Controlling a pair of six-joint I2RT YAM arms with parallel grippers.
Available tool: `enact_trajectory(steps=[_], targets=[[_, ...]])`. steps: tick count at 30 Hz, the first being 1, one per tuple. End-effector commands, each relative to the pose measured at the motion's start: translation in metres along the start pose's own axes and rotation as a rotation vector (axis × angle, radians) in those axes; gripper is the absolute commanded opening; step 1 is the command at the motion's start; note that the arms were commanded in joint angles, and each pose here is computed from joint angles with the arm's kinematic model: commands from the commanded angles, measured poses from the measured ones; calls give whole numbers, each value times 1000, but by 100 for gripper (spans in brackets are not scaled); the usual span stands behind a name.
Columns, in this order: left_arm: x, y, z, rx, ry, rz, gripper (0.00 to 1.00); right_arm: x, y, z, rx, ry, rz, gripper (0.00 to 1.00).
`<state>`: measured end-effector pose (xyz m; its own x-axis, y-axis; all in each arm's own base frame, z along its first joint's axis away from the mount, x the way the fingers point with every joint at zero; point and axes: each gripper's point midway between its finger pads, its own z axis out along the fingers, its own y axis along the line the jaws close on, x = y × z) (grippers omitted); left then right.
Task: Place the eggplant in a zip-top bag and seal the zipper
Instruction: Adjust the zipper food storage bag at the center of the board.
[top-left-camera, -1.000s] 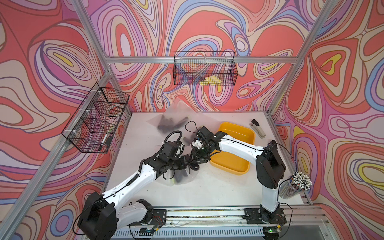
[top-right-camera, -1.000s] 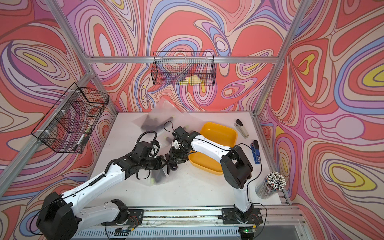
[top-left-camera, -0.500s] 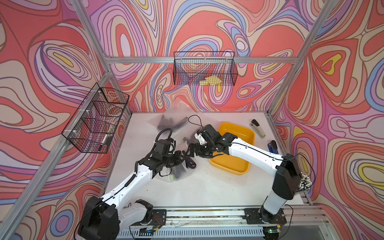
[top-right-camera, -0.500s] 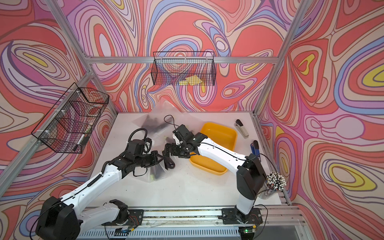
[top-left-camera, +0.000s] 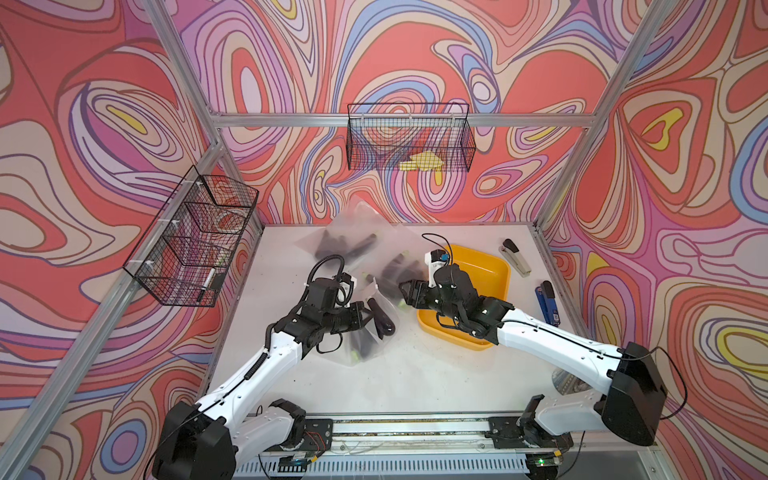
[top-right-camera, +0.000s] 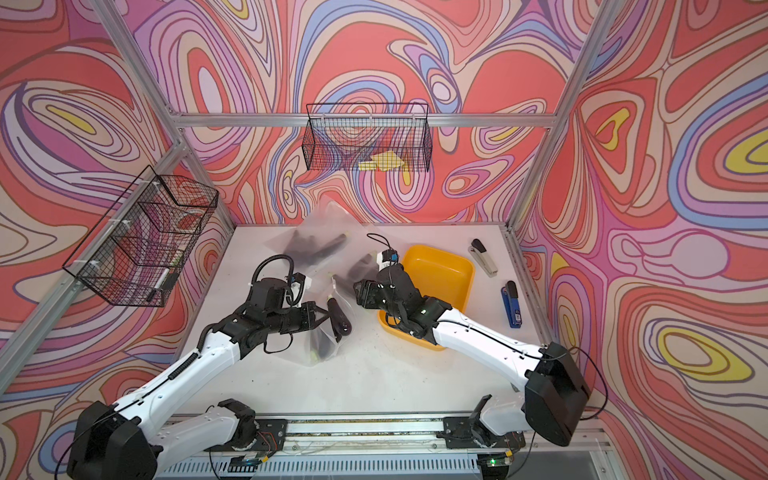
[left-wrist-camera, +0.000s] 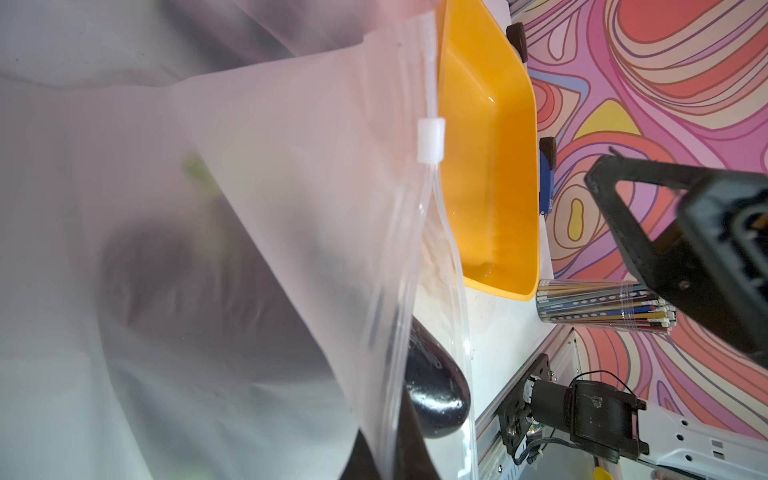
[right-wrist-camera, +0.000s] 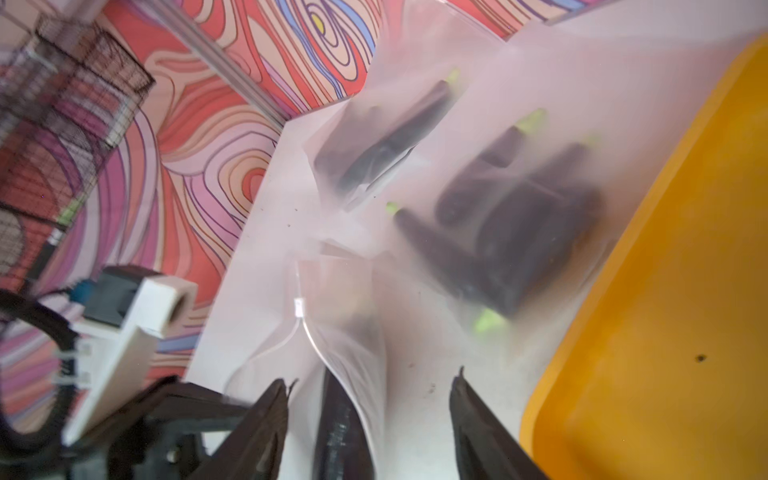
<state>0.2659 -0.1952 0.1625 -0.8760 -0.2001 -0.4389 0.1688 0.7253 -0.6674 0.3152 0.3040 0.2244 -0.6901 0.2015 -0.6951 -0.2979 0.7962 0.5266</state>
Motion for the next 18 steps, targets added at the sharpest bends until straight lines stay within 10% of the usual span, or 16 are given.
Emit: enact_trajectory(steps=[1, 4, 15, 18], targets=[[-17, -6, -7, 0, -72, 8, 0, 22, 10, 9, 0, 148, -89, 39], [-18, -7, -10, 1, -88, 2, 0, 58, -1, 17, 39, 272, -105, 25], [-20, -10, -17, -22, -74, 20, 0, 87, 12, 26, -31, 349, -137, 38], [-22, -18, -22, 0, -82, 28, 0, 93, 15, 33, -28, 366, -151, 22]])
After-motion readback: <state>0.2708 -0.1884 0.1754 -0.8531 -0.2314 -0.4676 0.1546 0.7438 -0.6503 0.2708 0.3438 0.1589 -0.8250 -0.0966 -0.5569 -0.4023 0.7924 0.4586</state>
